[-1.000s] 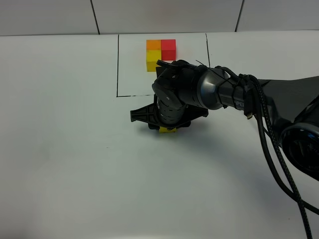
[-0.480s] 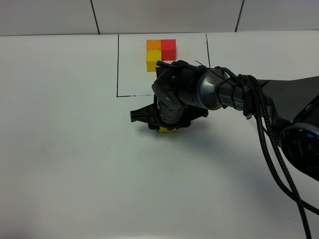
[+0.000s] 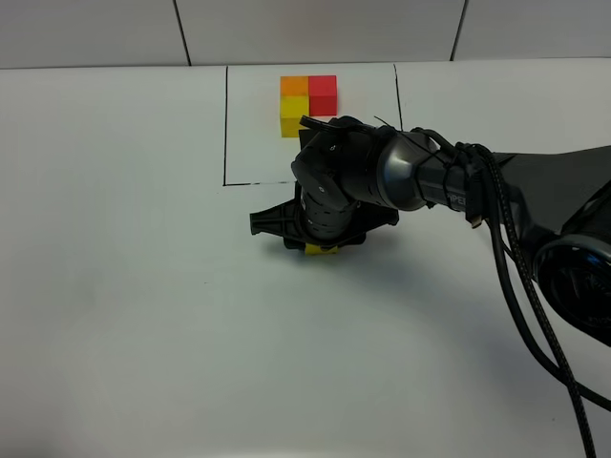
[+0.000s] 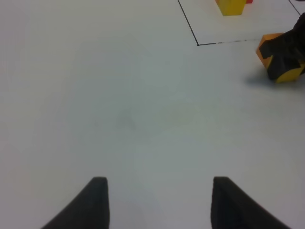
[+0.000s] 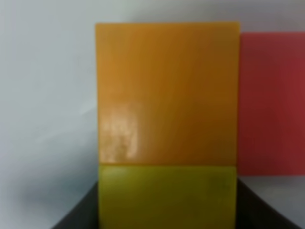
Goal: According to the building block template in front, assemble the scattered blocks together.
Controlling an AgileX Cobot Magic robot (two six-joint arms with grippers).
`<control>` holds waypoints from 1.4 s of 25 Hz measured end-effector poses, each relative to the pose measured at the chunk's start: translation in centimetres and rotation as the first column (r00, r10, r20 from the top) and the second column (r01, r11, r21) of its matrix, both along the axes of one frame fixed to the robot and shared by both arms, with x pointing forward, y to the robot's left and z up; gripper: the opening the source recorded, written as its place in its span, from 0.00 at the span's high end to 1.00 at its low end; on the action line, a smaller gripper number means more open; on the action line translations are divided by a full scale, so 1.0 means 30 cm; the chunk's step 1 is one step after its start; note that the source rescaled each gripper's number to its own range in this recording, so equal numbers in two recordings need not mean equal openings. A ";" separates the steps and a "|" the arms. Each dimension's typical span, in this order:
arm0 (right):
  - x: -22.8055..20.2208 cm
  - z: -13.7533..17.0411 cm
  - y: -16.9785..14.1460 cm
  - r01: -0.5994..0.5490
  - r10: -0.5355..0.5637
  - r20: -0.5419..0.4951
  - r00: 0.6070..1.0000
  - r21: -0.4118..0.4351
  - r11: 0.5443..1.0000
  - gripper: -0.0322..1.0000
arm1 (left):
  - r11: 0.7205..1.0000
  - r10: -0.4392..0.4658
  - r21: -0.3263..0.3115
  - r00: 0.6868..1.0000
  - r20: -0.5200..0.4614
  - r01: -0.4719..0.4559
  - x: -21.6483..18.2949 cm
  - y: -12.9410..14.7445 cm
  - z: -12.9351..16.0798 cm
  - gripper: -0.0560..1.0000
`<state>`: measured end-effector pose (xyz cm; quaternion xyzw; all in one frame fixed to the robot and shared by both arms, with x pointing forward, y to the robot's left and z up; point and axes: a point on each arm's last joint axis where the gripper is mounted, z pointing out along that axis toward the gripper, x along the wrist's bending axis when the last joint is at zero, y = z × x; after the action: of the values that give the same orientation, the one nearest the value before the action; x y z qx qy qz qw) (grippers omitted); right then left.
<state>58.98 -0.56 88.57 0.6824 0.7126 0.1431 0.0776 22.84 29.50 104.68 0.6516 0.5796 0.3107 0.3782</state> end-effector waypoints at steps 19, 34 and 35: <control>-0.034 0.154 -0.012 -0.102 0.102 0.005 0.995 0.007 0.995 0.00 | 1.000 0.000 0.000 1.000 0.000 0.000 0.000 0.000 0.000 0.86; 0.083 0.281 -0.264 -0.124 0.125 -0.036 0.992 0.015 0.992 0.01 | 1.000 0.000 0.000 1.000 0.000 0.000 0.000 0.000 0.000 0.86; 0.103 0.281 -0.301 -0.109 0.109 -0.036 0.993 0.010 0.994 0.01 | 1.000 0.000 0.000 1.000 0.000 0.000 0.000 0.000 0.000 0.86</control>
<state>62.06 -9.58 96.99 0.6455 0.7494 0.1374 0.0536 22.84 29.50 104.68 0.6516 0.5796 0.3107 0.3782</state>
